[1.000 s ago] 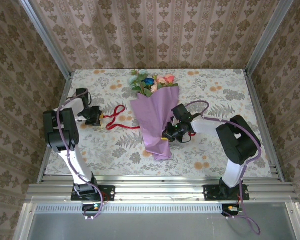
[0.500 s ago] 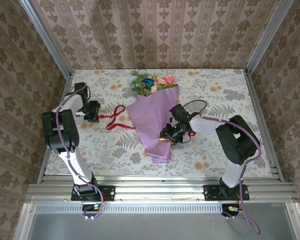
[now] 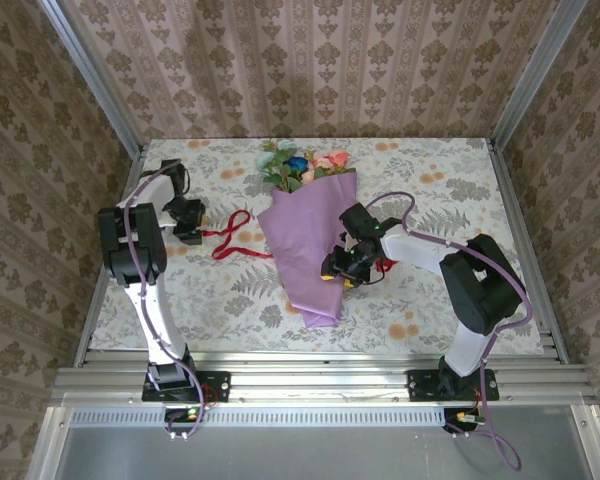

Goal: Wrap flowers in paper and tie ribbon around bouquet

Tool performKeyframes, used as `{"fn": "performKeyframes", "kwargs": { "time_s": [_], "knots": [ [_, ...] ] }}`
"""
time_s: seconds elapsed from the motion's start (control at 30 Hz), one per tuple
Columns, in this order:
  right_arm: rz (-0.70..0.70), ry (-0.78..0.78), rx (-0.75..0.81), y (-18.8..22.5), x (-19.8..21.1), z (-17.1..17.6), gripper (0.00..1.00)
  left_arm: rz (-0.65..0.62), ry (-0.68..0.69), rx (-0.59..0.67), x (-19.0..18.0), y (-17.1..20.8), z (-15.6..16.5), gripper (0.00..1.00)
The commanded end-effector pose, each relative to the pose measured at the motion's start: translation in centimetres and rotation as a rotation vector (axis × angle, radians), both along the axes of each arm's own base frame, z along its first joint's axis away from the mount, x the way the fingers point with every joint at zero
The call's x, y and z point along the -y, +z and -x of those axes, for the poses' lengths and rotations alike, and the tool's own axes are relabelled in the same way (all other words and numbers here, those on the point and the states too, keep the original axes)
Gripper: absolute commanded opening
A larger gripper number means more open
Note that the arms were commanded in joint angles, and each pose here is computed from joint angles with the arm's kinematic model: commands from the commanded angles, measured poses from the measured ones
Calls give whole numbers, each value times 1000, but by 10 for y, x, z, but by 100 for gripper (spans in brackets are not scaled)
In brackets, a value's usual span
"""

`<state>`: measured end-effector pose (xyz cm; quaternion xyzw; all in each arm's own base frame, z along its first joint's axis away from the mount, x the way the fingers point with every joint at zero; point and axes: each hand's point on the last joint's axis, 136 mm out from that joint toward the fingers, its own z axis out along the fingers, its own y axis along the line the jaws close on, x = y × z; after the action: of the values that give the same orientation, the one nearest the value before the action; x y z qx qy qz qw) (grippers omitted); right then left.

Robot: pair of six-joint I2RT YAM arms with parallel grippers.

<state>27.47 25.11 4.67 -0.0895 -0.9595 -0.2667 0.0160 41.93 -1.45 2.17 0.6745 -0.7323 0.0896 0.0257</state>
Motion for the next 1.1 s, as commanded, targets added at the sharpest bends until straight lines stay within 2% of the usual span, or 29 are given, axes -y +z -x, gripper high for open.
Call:
{"fn": "performKeyframes", "kwargs": {
  "time_s": [0.0, 0.1, 0.17, 0.3, 0.37, 0.5, 0.83, 0.9, 1.07],
  "knots": [
    [21, 22, 17, 8, 2, 3, 47, -26, 31, -63, -1, 0, 8, 54],
    [15, 24, 3, 6, 0, 3, 47, -35, 38, -74, -2, -10, 7, 46],
    [10, 32, 0, 4, -4, 2, 48, -40, 35, -72, -3, -16, 6, 37],
    [-6, 58, -1, 7, -15, -2, 48, -27, 24, -34, -3, -19, 1, 7],
    [4, 73, -13, 7, -16, 2, 48, -43, 16, 13, -8, -10, -2, 0],
    [27, 87, -25, 3, -14, 9, 49, -93, 5, 121, -21, 26, -3, 0],
    [82, 119, -25, -3, -3, 15, 52, -195, -19, 361, -37, 123, 30, 0],
    [81, 122, -28, -5, -4, 14, 52, -195, -80, 472, -20, 154, 28, 0],
    [76, 130, -20, -8, -7, 11, 52, -202, -374, 819, 65, 264, 36, 0]
  ]
}}
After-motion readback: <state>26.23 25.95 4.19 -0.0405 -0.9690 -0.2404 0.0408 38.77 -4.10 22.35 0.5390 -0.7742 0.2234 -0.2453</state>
